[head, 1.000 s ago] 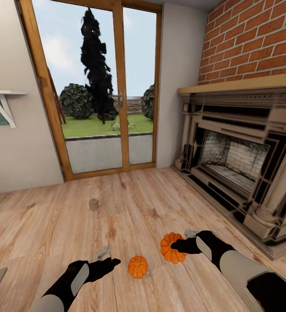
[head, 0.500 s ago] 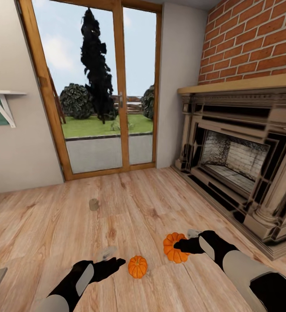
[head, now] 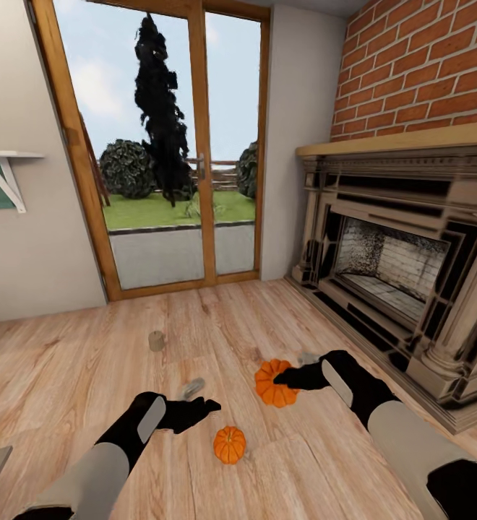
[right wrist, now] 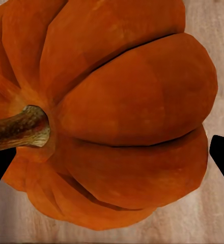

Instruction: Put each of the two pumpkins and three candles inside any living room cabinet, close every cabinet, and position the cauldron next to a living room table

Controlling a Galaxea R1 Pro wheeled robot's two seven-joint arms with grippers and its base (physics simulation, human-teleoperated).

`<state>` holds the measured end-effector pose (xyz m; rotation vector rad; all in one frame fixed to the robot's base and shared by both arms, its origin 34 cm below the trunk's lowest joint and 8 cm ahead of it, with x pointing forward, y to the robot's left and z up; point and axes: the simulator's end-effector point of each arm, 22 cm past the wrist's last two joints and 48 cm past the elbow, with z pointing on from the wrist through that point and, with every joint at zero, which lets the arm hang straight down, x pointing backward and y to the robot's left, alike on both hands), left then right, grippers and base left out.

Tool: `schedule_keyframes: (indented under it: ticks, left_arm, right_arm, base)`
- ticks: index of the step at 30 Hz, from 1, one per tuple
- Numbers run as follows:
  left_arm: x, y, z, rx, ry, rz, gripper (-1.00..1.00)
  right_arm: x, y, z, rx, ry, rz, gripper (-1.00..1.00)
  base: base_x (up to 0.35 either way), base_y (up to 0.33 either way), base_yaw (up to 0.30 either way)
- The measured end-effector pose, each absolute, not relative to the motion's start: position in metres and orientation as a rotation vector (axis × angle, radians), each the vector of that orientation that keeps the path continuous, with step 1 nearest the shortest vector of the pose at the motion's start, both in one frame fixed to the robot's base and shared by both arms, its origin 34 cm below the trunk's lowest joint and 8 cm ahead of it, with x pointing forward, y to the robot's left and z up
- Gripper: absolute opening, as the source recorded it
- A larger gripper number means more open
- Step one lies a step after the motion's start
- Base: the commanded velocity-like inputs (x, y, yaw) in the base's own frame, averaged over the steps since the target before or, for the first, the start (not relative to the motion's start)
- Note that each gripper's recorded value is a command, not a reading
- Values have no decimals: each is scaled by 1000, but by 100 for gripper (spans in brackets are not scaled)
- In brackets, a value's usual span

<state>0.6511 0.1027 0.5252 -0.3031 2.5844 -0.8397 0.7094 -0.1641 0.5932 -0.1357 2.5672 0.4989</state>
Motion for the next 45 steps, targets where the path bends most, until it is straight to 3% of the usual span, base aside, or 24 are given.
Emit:
schedule_keyframes:
  ticks: [14,26,28,45]
  left_arm:
    - [638,82,542,-310,2613,-1071,100]
    - [630,84,534,-321,2649,-1056,100]
    - [622,90,520,-338,2696,-1006,100]
    - [615,90,513,-344,2719,-1002,100]
  right_arm:
    - [714,-140,657,-208,2533,568,-100]
    - [714,-148,657,-196,2542,558,-100]
    - [717,-177,651,-189,2555,477,-100]
    - [717,-195,651,-157,2560,475,-100]
  base:
    - [18,0,0]
    - [194,0,0]
    - [177,37,0]
    - [318,81,0]
